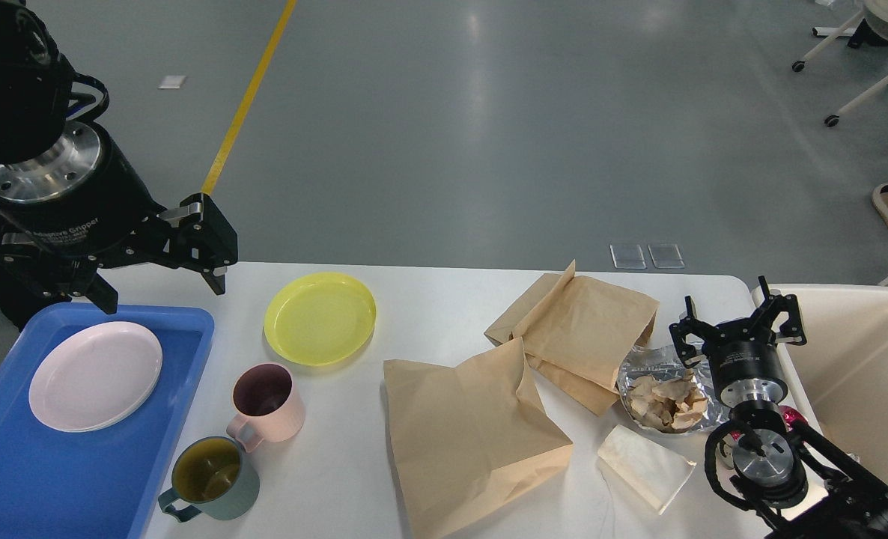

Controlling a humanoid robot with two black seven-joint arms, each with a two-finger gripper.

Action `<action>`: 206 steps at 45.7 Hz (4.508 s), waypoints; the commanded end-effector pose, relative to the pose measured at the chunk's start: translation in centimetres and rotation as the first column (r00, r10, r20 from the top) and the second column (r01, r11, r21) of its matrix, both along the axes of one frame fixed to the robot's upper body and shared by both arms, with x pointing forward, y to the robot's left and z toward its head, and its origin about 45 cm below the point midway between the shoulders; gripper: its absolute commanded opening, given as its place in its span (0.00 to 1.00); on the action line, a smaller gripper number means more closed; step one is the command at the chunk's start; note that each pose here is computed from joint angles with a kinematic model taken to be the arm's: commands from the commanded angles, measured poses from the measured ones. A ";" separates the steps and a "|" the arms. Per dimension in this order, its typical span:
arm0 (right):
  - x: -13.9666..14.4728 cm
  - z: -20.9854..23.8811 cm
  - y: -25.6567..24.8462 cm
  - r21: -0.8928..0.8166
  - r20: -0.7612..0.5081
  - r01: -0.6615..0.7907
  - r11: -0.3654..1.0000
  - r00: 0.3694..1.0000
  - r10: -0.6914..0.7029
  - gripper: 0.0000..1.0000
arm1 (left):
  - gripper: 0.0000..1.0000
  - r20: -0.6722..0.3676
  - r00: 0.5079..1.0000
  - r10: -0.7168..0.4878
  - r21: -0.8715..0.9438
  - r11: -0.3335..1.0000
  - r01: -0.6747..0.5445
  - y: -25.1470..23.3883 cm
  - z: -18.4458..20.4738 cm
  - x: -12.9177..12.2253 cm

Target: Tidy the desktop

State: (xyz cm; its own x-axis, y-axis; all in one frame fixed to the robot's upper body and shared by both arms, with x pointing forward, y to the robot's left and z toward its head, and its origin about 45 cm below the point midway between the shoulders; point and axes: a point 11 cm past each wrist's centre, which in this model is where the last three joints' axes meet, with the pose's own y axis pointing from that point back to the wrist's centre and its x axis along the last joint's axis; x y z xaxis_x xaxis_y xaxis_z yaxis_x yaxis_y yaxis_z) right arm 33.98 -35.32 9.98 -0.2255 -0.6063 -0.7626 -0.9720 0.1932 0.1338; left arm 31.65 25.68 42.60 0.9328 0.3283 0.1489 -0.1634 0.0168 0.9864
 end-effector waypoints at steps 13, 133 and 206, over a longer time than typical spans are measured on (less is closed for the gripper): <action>0.0 0.0 0.0 0.000 -0.001 0.001 1.000 1.000 -0.001 1.00 | 0.93 -0.132 0.991 0.006 0.022 1.000 -0.003 5.4 -9.2 -1.1; 0.1 0.1 0.0 -0.002 0.001 0.001 1.000 1.000 -0.001 1.00 | 0.00 -0.131 0.986 0.101 0.116 0.990 -0.086 9.5 -22.3 -4.5; 0.2 0.1 0.0 -0.002 0.002 0.001 1.000 1.000 -0.001 1.00 | 0.01 -0.042 0.848 0.529 0.167 0.840 -0.516 35.6 -22.7 -9.1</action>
State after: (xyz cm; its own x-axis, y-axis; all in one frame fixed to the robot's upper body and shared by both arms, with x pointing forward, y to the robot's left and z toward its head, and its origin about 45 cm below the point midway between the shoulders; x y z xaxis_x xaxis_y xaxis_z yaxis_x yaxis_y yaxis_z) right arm 34.12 -35.35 10.07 -0.2247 -0.6073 -0.7620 -0.9721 0.1942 0.1318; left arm 23.91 60.29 22.75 0.6745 0.7187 0.1690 -0.0351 -0.1974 0.9797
